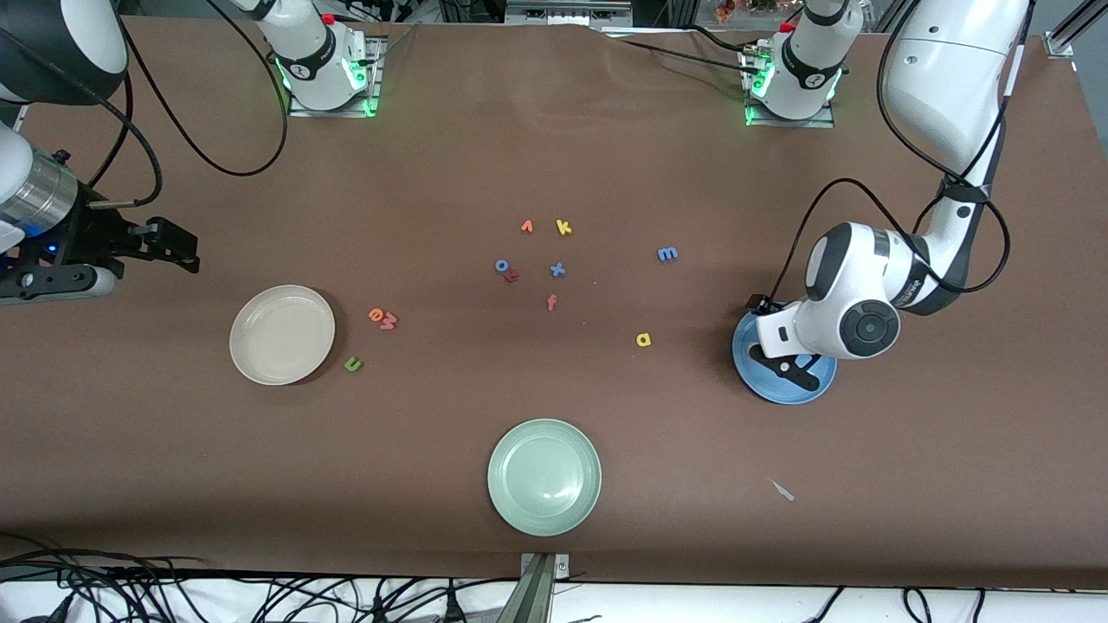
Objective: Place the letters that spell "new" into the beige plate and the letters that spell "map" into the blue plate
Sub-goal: 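Move the left gripper over the blue letter E among the letters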
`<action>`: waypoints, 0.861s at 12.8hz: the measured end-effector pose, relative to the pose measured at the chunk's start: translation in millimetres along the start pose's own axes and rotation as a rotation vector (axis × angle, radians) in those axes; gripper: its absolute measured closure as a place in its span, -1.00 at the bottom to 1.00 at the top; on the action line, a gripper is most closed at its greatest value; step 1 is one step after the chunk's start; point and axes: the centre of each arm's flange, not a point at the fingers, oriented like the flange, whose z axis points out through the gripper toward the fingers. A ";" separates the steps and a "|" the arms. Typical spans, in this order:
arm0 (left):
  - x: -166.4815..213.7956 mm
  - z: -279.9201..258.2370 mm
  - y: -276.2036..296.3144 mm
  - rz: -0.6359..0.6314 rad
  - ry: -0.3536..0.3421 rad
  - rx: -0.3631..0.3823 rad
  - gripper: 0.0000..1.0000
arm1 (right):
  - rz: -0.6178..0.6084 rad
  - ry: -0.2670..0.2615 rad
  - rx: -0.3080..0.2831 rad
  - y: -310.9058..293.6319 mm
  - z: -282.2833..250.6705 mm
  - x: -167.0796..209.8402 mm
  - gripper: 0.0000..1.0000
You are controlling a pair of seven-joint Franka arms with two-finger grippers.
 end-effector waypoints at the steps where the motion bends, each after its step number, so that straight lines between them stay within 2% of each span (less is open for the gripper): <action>1: 3.2 -0.2 11.0 -0.008 0.001 -0.002 -0.98 | 0.000 0.000 0.000 0.0 0.0 0.0 -1.00; 3: 13.4 -0.4 52.1 -0.018 0.002 -0.005 -0.99 | 0.000 0.000 0.000 0.0 0.0 0.0 -1.00; 6: 21.3 -3.5 127.7 0.079 -0.001 0.051 -1.00 | 0.000 0.000 0.000 -0.1 -0.1 0.0 -1.00; 8: 12.1 1.0 173.6 0.162 0.011 0.069 -1.00 | 0.000 0.000 0.000 -0.1 -0.2 0.0 -1.00; 11: -14.7 34.1 231.3 0.324 0.039 0.152 -1.00 | 0.000 0.000 0.000 0.0 -0.2 0.0 -1.00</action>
